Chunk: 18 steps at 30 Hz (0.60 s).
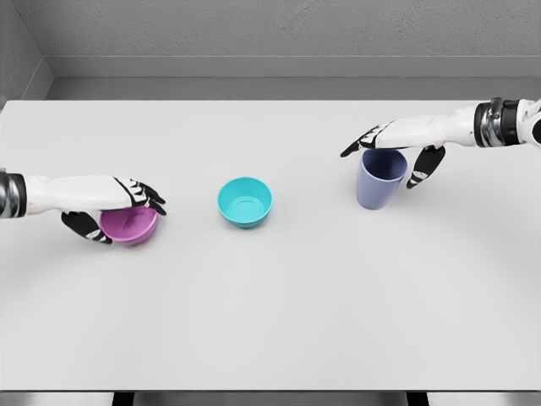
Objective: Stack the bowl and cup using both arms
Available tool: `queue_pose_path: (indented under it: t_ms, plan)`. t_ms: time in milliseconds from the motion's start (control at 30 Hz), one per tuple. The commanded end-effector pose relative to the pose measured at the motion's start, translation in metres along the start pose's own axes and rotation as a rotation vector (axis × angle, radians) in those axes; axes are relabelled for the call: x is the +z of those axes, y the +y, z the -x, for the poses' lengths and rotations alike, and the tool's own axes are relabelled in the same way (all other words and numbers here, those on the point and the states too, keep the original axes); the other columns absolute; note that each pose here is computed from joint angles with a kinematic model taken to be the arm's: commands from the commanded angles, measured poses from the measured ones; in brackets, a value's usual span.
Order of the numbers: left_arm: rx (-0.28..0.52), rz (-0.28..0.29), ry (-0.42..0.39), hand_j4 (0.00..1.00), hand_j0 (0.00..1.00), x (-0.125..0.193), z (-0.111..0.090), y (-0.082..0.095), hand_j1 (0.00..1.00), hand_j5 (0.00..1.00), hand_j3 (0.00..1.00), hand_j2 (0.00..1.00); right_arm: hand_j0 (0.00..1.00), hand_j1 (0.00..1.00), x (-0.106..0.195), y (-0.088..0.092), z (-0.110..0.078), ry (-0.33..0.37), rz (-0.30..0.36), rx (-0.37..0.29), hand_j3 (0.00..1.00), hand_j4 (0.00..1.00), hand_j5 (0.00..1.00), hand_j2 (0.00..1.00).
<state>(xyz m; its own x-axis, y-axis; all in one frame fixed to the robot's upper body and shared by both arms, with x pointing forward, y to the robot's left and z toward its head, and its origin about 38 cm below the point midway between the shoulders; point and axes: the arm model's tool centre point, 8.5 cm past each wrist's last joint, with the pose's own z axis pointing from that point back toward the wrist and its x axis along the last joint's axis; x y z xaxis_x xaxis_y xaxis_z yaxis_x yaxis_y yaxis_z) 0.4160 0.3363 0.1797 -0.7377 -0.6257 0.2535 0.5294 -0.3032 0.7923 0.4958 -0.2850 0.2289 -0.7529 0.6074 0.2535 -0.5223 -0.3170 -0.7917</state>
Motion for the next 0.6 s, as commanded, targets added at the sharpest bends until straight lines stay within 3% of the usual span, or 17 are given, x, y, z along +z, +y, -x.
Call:
queue_pose_path:
  t_ms: [0,567]
  plan:
    - [0.004,-0.005,-0.004,0.78,0.78,0.0,-0.001,0.001,0.78,0.78,0.78,0.78,1.0,1.0,0.001,-0.001,0.0,0.0,0.006,-0.005,1.0,1.0,1.0,1.0]
    - [-0.076,-0.058,-0.057,0.78,0.78,-0.01,-0.019,0.039,0.78,0.78,0.78,0.78,1.0,1.0,0.001,-0.001,0.0,0.0,0.005,-0.005,1.0,1.0,1.0,1.0]
